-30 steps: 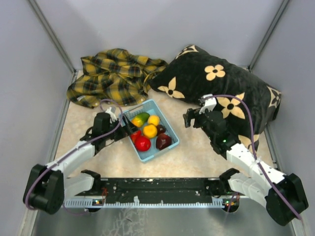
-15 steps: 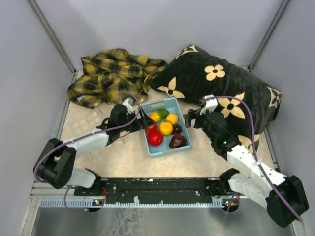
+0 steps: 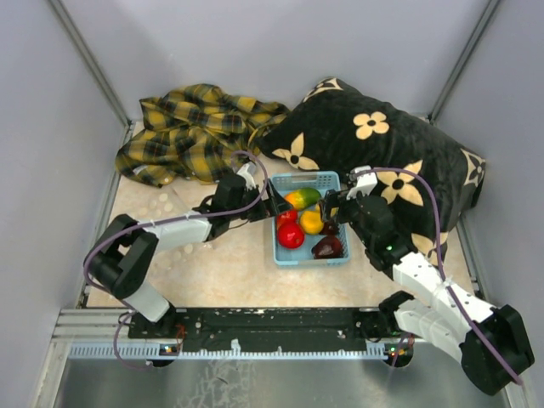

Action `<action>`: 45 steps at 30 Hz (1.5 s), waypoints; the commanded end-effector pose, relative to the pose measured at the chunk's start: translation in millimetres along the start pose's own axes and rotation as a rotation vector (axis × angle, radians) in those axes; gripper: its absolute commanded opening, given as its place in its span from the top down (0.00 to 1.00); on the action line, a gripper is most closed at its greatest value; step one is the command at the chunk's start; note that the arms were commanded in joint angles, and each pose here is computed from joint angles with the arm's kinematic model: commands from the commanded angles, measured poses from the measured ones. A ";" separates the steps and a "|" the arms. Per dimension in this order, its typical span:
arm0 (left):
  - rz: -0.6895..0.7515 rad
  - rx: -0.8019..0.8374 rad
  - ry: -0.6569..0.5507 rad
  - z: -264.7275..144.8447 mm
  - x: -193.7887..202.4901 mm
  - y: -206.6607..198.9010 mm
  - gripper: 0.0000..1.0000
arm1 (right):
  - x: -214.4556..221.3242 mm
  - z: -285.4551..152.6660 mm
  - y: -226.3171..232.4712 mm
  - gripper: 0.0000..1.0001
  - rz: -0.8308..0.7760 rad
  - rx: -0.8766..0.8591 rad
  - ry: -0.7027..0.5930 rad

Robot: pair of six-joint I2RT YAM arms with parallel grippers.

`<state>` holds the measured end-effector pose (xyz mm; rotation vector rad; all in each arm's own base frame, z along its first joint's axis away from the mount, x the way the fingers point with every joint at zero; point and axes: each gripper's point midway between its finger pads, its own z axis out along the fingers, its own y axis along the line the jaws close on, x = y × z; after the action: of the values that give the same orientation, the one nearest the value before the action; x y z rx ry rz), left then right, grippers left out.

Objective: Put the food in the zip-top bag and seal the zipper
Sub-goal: Pick up the zipper food storage bag at the corner of the board.

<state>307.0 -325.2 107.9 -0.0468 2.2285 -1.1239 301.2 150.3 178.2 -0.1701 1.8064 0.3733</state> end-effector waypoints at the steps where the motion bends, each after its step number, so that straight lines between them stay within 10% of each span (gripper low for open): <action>1: 0.049 -0.001 -0.044 -5.0 -15.7 -11.4 0.01 | -20.6 -1.4 3.4 0.15 0.021 -0.006 -0.076; 29: 0.174 -1.159 -0.138 -193.7 -53.0 157.8 0.01 | -16.6 1.6 7.7 0.15 0.026 -0.027 -0.061; 45: 0.094 -1.182 -0.158 -169.1 -77.6 214.9 0.10 | -13.5 3.2 9.1 0.15 0.022 -0.034 -0.044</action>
<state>306.6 -46.6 65.9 -0.4947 2.4084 0.3231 300.0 153.1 175.2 -0.1756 1.8130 0.3909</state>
